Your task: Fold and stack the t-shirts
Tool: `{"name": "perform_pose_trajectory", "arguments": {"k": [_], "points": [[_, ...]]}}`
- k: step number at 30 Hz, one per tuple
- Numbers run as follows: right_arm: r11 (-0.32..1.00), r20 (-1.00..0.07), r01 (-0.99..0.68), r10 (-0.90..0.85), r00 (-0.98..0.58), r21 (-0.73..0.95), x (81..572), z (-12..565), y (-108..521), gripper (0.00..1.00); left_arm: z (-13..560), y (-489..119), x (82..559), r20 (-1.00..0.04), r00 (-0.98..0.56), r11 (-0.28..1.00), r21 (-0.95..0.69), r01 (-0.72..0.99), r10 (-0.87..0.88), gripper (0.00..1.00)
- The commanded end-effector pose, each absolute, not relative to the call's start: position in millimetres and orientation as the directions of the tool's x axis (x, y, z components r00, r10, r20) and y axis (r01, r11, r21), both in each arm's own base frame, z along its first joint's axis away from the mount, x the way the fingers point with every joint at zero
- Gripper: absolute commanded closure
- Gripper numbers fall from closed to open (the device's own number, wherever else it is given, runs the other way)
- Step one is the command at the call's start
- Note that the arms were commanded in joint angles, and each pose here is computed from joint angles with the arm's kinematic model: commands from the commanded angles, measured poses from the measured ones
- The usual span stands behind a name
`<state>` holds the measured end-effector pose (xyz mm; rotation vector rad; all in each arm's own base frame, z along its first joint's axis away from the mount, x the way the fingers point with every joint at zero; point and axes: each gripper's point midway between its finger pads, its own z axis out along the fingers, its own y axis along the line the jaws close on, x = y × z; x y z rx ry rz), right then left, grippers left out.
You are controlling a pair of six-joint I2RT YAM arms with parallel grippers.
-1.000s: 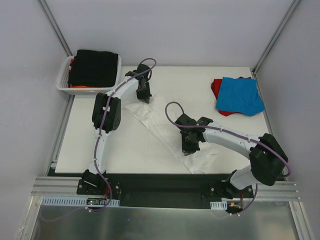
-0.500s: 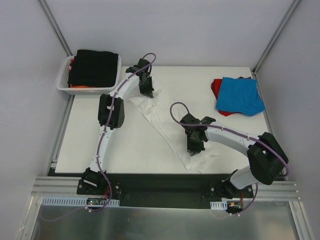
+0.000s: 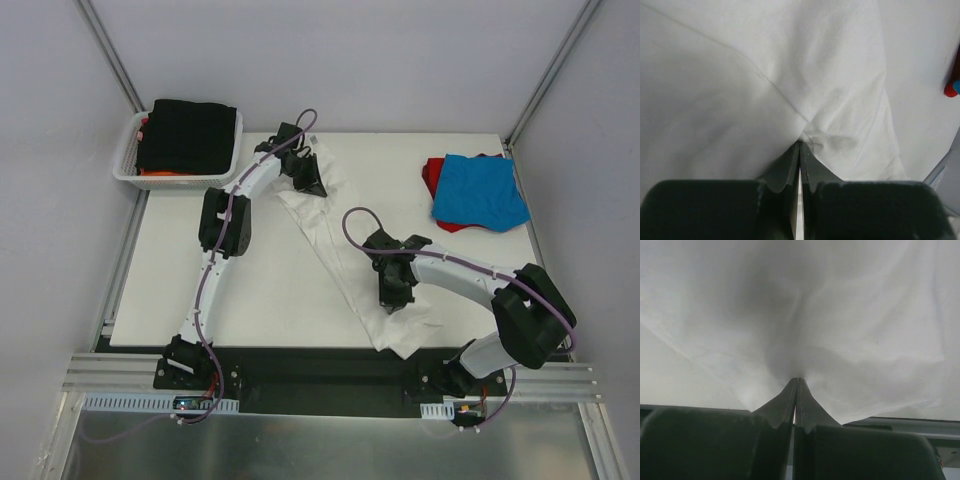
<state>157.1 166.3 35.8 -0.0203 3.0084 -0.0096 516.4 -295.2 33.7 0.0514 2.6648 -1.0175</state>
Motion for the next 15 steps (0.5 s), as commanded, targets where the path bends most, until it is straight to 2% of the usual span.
{"name": "perform_pose_trajectory", "arguments": {"k": [1,5,6,7,10,15], "points": [[0.991,-0.099,0.013,-0.001,-0.995,-0.132,150.3,23.2,126.3,0.99,37.4,-303.4,509.8,-0.263,-0.963,0.716,-0.685,0.139,-0.064,1.00],[0.992,-0.094,0.015,0.004,-0.996,-0.122,152.5,15.1,120.7,0.99,36.4,-288.7,509.8,-0.288,-0.954,0.773,-0.623,0.116,-0.089,1.00],[0.995,-0.107,0.036,0.026,-0.994,-0.097,157.7,9.9,122.2,0.99,29.5,-282.0,507.1,-0.285,-0.954,0.798,-0.595,0.096,-0.098,1.00],[0.997,-0.064,0.041,0.038,-0.997,-0.061,147.4,-0.2,123.8,0.99,39.5,-279.6,507.9,-0.305,-0.947,0.804,-0.587,0.101,-0.104,1.00],[0.998,-0.046,0.063,0.064,-0.997,0.029,145.3,-12.1,142.6,0.99,45.3,-274.8,508.6,-0.324,-0.939,0.818,-0.568,0.095,-0.116,1.00],[0.994,-0.035,-0.038,-0.035,-0.999,0.106,138.2,-4.8,187.9,0.99,46.4,-275.7,515.4,-0.322,-0.937,0.808,-0.583,0.085,-0.134,1.00]]}}
